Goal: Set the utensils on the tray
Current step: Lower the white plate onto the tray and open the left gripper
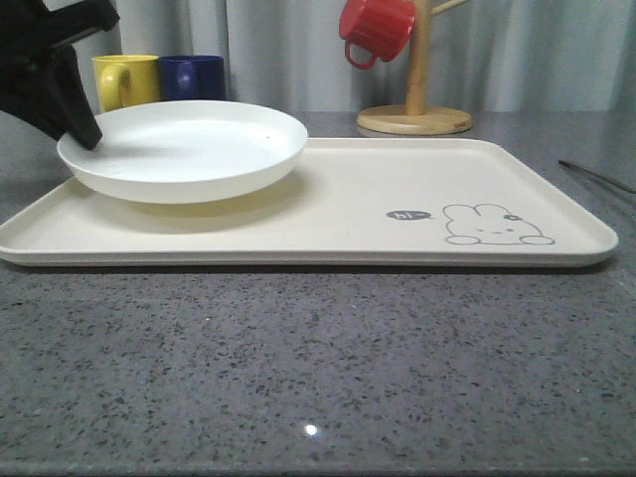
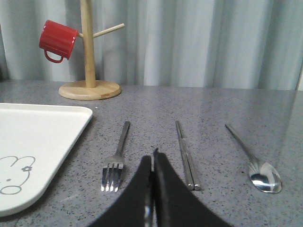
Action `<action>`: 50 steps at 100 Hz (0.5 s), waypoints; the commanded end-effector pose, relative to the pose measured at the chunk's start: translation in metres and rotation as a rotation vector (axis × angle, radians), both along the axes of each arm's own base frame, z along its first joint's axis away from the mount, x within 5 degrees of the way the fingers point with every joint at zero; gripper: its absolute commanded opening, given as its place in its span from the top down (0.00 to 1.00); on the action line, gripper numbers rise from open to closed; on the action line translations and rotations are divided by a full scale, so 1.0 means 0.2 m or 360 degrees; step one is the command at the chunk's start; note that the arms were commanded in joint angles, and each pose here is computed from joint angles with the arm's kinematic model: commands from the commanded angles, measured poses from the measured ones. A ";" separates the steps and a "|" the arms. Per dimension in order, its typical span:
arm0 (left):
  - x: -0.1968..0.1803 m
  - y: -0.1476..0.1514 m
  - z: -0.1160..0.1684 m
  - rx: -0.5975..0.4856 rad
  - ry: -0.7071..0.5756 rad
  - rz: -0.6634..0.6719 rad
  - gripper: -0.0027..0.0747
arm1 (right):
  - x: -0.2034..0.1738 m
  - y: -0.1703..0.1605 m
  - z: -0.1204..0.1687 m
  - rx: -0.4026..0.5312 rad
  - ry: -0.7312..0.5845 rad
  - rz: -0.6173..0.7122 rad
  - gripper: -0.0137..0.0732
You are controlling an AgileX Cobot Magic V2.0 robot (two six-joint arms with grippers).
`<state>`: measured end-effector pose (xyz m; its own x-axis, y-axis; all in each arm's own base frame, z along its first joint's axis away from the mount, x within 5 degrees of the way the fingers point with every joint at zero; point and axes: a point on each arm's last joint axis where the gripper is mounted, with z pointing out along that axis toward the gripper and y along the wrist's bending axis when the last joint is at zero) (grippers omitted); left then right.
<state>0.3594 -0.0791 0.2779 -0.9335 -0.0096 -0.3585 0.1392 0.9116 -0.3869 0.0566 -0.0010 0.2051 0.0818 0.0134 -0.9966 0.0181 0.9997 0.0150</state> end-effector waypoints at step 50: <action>0.03 0.00 0.12 0.0042 -0.0211 0.0019 0.59 | -0.01 0.00 0.04 -0.0025 -0.0162 0.0010 0.92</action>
<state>0.3654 -0.0757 0.2700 -0.9279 0.0176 -0.3724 0.1503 0.9318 -0.3304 0.0566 -0.0010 0.2051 0.0818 0.0134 -0.9966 0.0181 0.9997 0.0150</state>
